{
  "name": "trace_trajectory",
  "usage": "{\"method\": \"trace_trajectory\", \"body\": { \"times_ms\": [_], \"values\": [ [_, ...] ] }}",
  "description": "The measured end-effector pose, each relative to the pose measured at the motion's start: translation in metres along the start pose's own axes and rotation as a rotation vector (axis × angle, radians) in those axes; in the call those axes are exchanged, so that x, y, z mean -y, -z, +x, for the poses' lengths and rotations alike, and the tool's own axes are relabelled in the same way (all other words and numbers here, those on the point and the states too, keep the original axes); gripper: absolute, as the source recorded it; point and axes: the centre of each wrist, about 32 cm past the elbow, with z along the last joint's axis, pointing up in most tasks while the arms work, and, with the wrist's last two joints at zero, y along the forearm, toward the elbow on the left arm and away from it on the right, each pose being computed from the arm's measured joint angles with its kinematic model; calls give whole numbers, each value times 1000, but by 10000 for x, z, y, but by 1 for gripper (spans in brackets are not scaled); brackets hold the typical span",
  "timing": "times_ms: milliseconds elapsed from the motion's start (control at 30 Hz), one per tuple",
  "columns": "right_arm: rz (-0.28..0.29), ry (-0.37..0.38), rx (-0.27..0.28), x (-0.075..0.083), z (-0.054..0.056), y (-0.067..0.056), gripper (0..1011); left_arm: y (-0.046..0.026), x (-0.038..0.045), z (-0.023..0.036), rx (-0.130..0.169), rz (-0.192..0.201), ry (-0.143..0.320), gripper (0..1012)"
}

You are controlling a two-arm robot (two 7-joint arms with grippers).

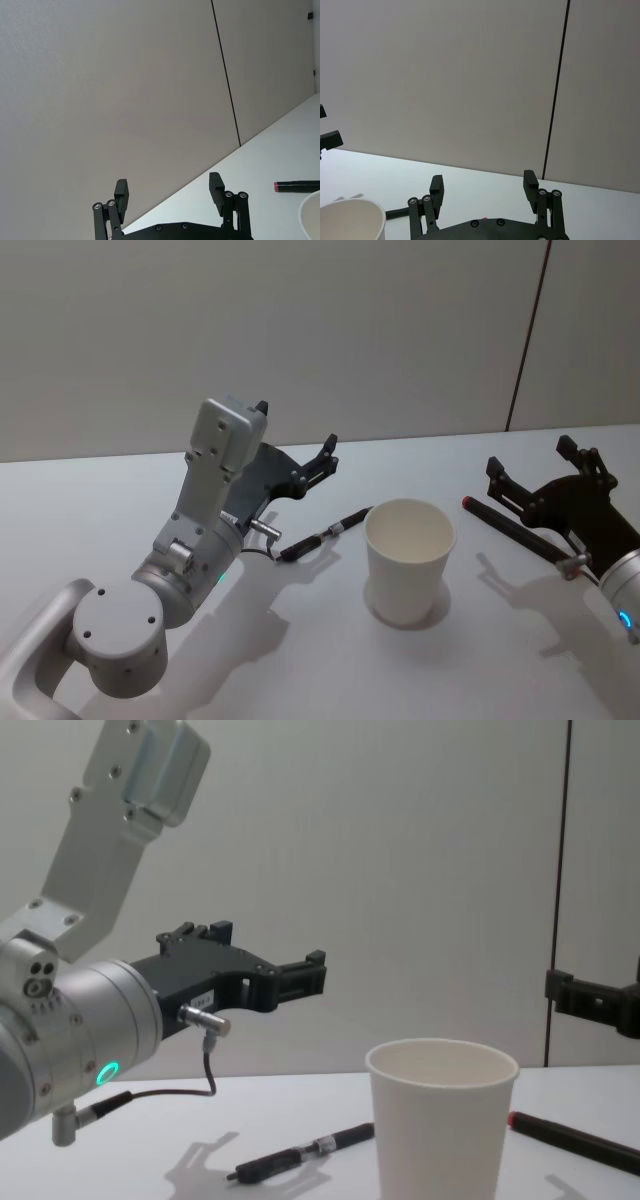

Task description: Place the pen into the pen holder.

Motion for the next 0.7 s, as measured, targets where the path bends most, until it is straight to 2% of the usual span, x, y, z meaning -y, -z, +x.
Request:
{"method": "trace_trajectory", "body": {
  "times_ms": [700],
  "values": [
    [0, 0, 0, 0, 0, 0, 1002, 0, 0, 0, 0, 0, 0, 1001]
  ]
}}
